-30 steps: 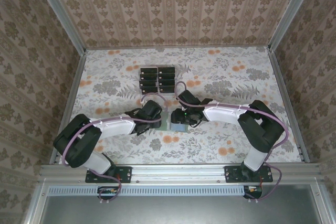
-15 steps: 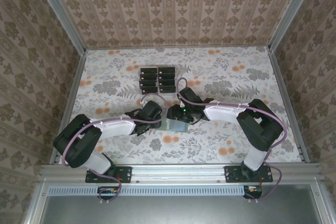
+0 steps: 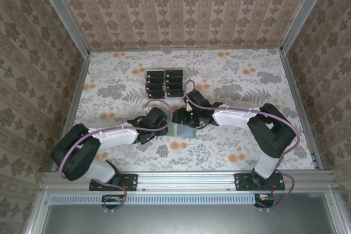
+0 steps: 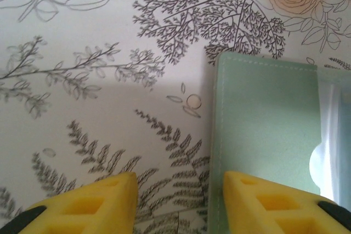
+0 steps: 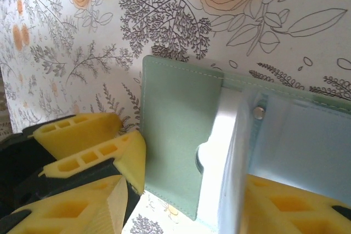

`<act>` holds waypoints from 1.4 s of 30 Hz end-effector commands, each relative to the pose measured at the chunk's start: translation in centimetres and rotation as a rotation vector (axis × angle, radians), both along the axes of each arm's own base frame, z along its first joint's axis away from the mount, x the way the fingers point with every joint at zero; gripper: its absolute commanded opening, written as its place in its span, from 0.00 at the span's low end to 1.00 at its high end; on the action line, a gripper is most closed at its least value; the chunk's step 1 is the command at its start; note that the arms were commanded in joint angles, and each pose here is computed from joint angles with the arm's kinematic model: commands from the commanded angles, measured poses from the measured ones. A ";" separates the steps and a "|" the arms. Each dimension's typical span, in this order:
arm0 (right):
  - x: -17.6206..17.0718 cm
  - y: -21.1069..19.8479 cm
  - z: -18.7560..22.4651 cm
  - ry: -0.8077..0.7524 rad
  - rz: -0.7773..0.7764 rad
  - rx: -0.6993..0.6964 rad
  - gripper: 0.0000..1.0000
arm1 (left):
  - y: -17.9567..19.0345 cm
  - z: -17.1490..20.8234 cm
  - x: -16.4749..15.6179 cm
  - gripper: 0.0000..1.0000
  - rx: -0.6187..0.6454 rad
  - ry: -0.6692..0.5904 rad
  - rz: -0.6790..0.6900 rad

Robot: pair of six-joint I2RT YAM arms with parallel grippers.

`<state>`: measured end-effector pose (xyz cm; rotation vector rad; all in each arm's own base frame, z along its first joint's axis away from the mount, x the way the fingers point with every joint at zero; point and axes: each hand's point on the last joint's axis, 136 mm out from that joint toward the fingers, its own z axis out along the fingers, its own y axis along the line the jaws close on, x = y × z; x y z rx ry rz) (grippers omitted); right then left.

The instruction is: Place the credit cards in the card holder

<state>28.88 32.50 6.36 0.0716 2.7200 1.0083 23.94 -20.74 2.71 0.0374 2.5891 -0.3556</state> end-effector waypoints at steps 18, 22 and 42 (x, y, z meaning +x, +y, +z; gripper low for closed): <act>0.7 2.2 3.1 -0.056 0.070 -0.034 0.54 | 2.0 4.8 0.1 0.50 -0.044 -0.104 0.066; 0.3 -0.4 3.1 -0.076 0.064 -0.130 0.54 | 0.5 4.8 0.6 0.53 -0.045 -0.090 0.014; -0.4 -4.4 0.2 -0.097 0.113 -0.365 0.56 | -0.6 0.9 1.4 0.54 0.084 0.008 -0.044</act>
